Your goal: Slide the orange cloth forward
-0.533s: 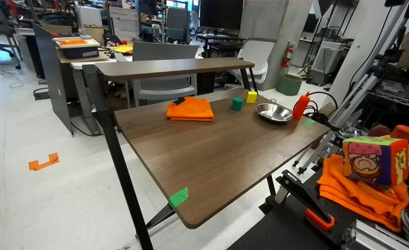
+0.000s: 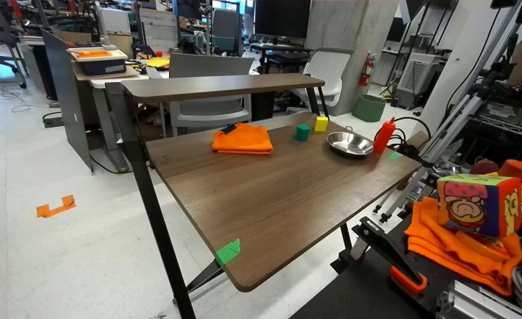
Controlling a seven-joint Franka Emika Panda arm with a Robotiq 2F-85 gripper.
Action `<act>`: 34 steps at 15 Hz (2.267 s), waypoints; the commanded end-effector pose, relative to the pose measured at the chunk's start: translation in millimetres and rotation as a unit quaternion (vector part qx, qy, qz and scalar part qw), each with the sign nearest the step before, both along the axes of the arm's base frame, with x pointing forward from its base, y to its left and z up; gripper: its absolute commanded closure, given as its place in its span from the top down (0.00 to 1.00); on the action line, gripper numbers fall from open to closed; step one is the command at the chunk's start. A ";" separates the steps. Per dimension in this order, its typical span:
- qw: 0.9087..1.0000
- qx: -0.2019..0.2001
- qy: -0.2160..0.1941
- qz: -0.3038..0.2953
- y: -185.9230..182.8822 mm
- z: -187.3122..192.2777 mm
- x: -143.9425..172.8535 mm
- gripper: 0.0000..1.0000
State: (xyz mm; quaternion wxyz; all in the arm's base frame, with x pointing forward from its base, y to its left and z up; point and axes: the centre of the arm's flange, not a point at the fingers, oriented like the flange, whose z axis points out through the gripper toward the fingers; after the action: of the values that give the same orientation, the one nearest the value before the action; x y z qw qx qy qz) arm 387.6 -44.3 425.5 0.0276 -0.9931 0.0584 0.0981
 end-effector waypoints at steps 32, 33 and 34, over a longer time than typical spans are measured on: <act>0.985 -0.095 -0.112 -0.093 133.0 -250.1 383.0 1.00; 0.986 -0.094 -0.104 -0.087 134.2 -260.9 385.7 1.00; 0.988 -0.093 -0.093 -0.083 135.4 -272.4 387.4 1.00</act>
State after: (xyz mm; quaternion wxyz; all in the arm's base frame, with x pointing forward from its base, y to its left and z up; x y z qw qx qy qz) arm 738.2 83.2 177.1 -0.0431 -0.9874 0.1505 -0.0213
